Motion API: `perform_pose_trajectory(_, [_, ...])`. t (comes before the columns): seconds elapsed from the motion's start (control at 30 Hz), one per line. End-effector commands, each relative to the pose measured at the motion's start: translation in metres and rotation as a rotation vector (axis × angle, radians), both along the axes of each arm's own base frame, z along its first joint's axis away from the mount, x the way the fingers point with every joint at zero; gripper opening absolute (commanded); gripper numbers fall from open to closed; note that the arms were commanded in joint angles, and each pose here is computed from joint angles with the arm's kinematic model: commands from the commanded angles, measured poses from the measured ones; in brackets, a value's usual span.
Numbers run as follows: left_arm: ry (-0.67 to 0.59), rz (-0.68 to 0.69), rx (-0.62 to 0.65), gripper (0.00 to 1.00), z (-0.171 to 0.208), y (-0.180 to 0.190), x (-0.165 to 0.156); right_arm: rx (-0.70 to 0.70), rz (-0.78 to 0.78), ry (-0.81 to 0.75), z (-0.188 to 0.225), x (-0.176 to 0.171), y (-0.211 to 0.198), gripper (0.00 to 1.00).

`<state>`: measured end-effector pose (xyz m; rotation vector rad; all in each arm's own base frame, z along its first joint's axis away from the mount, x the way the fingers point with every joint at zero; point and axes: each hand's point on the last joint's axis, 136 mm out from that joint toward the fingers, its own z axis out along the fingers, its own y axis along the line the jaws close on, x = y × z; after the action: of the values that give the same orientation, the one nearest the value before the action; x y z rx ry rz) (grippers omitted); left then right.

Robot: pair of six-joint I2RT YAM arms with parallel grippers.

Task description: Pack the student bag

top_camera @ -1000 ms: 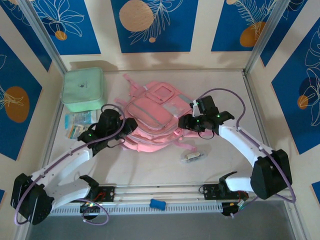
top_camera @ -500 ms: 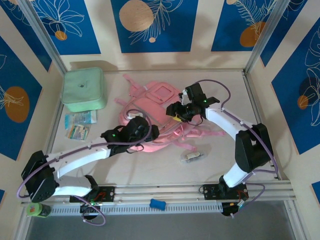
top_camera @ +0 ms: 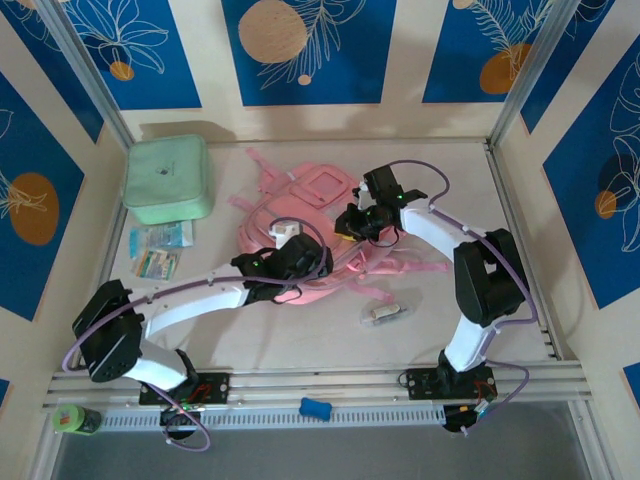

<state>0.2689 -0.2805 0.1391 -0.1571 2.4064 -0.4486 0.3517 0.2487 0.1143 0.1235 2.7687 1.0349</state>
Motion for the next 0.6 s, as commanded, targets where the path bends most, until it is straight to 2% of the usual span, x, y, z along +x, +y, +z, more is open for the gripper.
perform_pose_trajectory(0.0, [-0.034, 0.034, 0.021, 0.96, 0.0, 0.006, 0.021, 0.061, 0.027, -0.01, 0.01, -0.004, 0.009, 0.01])
perform_pose_trajectory(0.1, [-0.048, 0.024, 0.022, 0.96, -0.001, 0.009, 0.039, 0.118, 0.029, -0.005, 0.018, -0.01, 0.017, 0.0])
perform_pose_trajectory(0.23, [-0.085, -0.019, 0.018, 0.95, 0.013, 0.015, 0.069, 0.173, 0.014, -0.006, 0.031, -0.02, 0.032, 0.0])
perform_pose_trajectory(0.33, [-0.131, -0.042, 0.027, 0.94, 0.028, 0.024, 0.079, 0.236, -0.003, 0.005, 0.039, -0.019, 0.043, 0.0])
perform_pose_trajectory(0.43, [-0.156, -0.087, 0.042, 0.94, 0.042, 0.029, 0.075, 0.269, -0.039, 0.014, 0.044, -0.011, 0.046, 0.0])
perform_pose_trajectory(0.57, [-0.05, -0.026, 0.095, 0.99, 0.032, 0.05, 0.048, 0.297, -0.093, -0.002, 0.056, -0.005, 0.047, 0.0])
